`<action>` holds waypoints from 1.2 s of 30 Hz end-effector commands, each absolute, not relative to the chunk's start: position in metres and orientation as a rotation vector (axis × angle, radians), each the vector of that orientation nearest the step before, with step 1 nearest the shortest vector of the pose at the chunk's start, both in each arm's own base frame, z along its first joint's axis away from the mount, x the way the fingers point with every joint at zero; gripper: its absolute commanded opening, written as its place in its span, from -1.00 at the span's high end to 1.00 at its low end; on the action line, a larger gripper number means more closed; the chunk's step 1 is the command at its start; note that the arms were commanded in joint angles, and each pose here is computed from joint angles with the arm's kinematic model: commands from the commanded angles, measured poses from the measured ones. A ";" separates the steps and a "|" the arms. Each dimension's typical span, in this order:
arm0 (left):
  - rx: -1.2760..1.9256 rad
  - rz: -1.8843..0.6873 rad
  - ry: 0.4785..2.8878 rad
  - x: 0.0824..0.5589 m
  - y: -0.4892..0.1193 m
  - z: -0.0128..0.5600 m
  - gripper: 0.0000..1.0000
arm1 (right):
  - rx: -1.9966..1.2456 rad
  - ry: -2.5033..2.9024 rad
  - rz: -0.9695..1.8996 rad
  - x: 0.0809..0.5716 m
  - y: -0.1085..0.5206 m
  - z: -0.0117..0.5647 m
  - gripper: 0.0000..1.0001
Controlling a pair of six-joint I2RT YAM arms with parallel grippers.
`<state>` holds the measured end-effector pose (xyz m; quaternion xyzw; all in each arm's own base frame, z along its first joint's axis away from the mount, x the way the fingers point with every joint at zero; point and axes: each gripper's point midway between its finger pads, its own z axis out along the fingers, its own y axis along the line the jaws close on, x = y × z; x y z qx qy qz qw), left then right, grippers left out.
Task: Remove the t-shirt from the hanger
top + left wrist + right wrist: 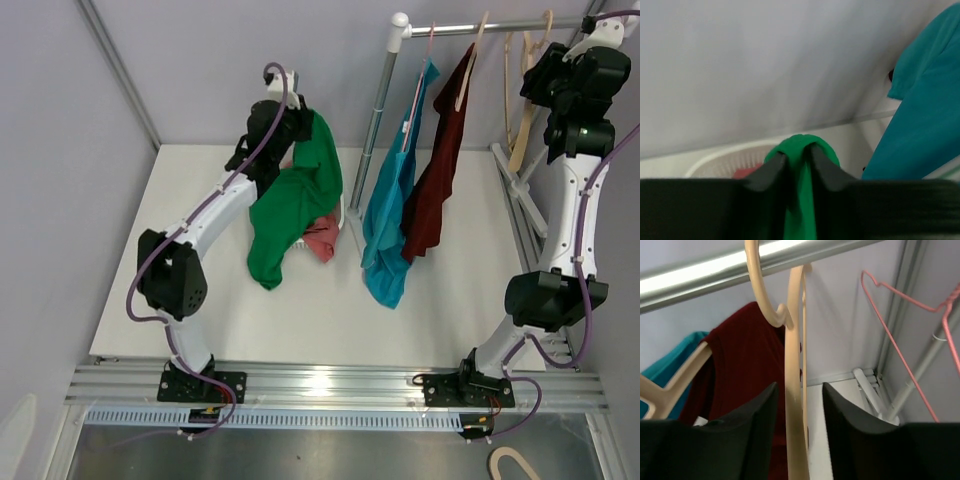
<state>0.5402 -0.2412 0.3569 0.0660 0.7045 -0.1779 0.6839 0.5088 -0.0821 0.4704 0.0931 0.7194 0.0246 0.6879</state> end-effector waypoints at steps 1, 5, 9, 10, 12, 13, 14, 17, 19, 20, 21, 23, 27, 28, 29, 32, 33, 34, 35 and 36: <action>0.104 -0.357 1.678 0.535 -0.247 0.314 0.39 | 0.248 1.577 -0.018 0.468 -0.088 0.503 0.06; 0.090 -0.334 1.778 0.524 -0.251 0.270 -0.21 | 0.280 1.568 -0.059 0.437 -0.090 0.521 -0.20; 0.085 -0.306 1.791 0.516 -0.245 0.266 -0.44 | 0.290 1.535 -0.035 0.409 -0.081 0.540 -0.29; 0.086 -0.298 1.791 0.514 -0.243 0.266 -0.50 | 0.284 1.529 -0.021 0.402 -0.076 0.545 -0.29; 0.087 -0.281 1.763 0.508 -0.238 0.284 -0.82 | 0.290 1.519 0.017 0.393 -0.069 0.551 -0.29; 0.089 -0.279 1.752 0.505 -0.236 0.292 -0.97 | 0.278 1.526 0.049 0.389 -0.062 0.552 -0.29; 0.103 -0.270 1.740 0.502 -0.235 0.299 -0.99 | 0.266 1.531 0.075 0.388 -0.057 0.552 -0.29; 0.149 -0.274 1.661 0.480 -0.236 0.341 -0.99 | 0.230 1.557 0.179 0.388 -0.033 0.549 -0.25; 0.209 -0.304 1.582 0.457 -0.243 0.374 -0.99 | 0.216 1.577 0.262 0.392 -0.019 0.544 -0.24; 0.239 -0.313 1.561 0.447 -0.247 0.380 -0.99 | 0.189 1.598 0.310 0.397 -0.010 0.539 -0.20; 0.265 -0.330 1.529 0.437 -0.252 0.392 -0.99 | 0.193 1.607 0.344 0.399 -0.004 0.538 -0.19; 0.342 -0.342 1.430 0.408 -0.264 0.423 -0.99 | 0.176 1.642 0.392 0.410 0.007 0.528 -0.16; 0.478 -0.412 1.295 0.359 -0.294 0.460 -0.99 | 0.158 1.672 0.449 0.423 0.026 0.521 -0.15; 0.521 -0.439 1.273 0.350 -0.302 0.460 -0.99 | 0.155 1.675 0.464 0.426 0.030 0.520 -0.15; 0.530 -0.461 1.235 0.341 -0.304 0.470 -0.99 | 0.145 1.681 0.479 0.428 0.038 0.519 -0.15; 0.588 -0.494 1.197 0.321 -0.323 0.471 -0.99 | 0.122 1.694 0.505 0.437 0.051 0.515 -0.14; 0.609 -0.515 1.186 0.312 -0.331 0.472 -0.99 | 0.120 1.707 0.510 0.442 0.054 0.510 -0.14; 0.623 -0.522 1.181 0.308 -0.336 0.471 -0.99 | 0.119 1.711 0.513 0.443 0.057 0.509 -0.14; 0.645 -0.533 1.166 0.301 -0.345 0.470 -0.99 | 0.109 1.715 0.512 0.446 0.062 0.507 -0.14; 0.643 -0.530 1.169 0.303 -0.346 0.468 -0.99 | 0.113 1.712 0.502 0.446 0.060 0.508 -0.14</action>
